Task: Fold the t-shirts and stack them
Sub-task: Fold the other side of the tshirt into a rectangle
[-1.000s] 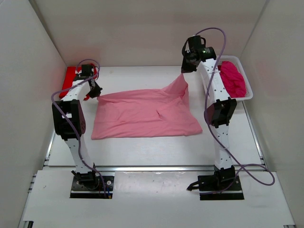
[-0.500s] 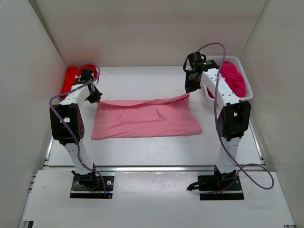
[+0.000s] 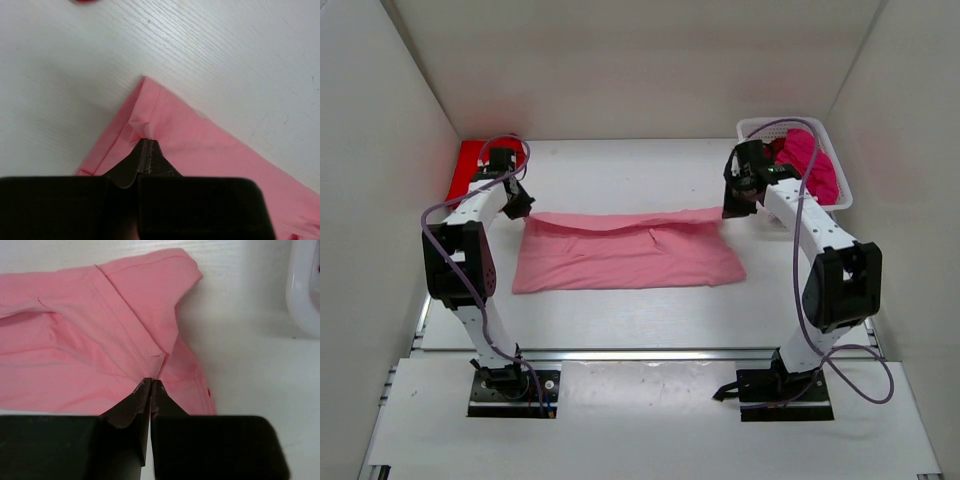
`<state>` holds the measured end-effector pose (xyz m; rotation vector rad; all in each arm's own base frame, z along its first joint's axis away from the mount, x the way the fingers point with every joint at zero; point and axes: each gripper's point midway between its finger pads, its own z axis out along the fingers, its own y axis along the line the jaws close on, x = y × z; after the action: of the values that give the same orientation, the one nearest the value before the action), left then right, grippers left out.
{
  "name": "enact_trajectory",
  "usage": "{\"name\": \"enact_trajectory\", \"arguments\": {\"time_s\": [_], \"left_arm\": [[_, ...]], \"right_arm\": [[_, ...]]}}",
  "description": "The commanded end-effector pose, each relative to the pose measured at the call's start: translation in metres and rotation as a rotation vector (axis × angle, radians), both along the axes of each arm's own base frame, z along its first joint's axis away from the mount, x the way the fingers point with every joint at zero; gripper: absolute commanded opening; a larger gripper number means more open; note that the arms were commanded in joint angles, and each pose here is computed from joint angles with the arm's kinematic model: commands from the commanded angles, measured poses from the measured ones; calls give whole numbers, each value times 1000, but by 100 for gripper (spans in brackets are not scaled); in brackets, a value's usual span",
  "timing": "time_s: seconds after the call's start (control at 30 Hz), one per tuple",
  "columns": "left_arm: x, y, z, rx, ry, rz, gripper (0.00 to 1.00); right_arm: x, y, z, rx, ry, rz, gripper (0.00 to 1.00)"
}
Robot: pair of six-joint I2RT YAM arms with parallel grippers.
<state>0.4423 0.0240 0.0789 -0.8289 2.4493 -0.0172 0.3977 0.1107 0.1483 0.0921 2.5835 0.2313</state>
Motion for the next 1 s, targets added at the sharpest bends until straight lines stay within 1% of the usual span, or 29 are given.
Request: {"name": "enact_trajectory", "arguments": {"time_s": [0.0, 0.07, 0.2, 0.27, 0.33, 0.43, 0.47, 0.5, 0.53, 0.6, 0.67, 0.83, 0.97], "left_arm": [[4, 2, 33, 11, -79, -12, 0], [5, 0, 38, 8, -88, -11, 0], [1, -1, 48, 11, -111, -17, 0], [-8, 0, 45, 3, -103, -11, 0], [-14, 2, 46, 7, -104, -7, 0], [-28, 3, 51, 21, -108, -7, 0], [-32, 4, 46, 27, -96, -12, 0], [-40, 4, 39, 28, -76, -14, 0], [-42, 7, 44, 29, -85, -5, 0], [-51, 5, 37, 43, -68, -11, 0], [-59, 6, 39, 50, -70, -10, 0], [-75, 6, 30, 75, -37, -17, 0], [-82, 17, 30, 112, -12, -11, 0]], "right_arm": [[1, 0, 29, 34, -130, 19, 0], [-4, 0, 24, 32, -126, 26, 0], [-13, 5, 33, 32, -170, 50, 0], [-18, 8, 31, 4, -184, 66, 0], [-25, 15, 34, 8, -205, 91, 1], [-46, 22, 17, -46, -172, 107, 0], [-54, 18, 10, -58, -157, 98, 0], [-62, 22, 4, -50, -141, 109, 1], [-66, 24, 6, -40, -153, 110, 1], [-78, 21, -4, -43, -129, 102, 1], [-86, 16, -9, -45, -118, 90, 0], [-109, 2, -41, -64, -37, 74, 0], [-119, -6, -45, -73, -43, 71, 0]]}}
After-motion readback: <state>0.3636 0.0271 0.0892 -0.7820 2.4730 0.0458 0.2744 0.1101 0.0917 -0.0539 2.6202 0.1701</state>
